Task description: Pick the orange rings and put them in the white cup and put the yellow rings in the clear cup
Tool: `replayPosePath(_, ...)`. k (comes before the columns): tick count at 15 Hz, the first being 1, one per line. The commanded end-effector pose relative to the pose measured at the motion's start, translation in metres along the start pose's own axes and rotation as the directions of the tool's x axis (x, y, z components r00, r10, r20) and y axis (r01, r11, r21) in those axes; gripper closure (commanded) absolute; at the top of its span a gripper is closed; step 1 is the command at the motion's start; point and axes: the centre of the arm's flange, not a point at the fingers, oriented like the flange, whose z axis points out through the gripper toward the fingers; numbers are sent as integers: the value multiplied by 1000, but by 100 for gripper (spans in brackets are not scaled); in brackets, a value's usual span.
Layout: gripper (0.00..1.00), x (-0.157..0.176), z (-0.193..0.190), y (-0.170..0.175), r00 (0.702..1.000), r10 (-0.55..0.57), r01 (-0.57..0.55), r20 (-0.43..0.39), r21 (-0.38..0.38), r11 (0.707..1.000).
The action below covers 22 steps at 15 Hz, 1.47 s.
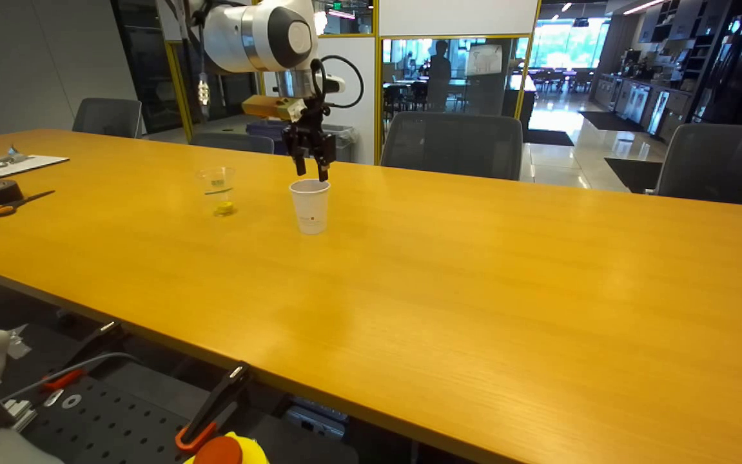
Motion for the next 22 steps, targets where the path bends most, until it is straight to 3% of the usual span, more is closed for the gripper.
replayPosePath(1,0,1,-20,-2,1000,-14,14,6,-5,1000)
replayPosePath(6,0,-49,-64,9,992,-106,106,64,-7,994)
replayPosePath(12,0,-132,-118,25,957,-280,281,78,0,960)
replayPosePath(16,0,-183,-154,45,944,-326,327,53,-12,945)
replayPosePath(22,0,-236,-195,77,909,-403,406,108,-4,914)
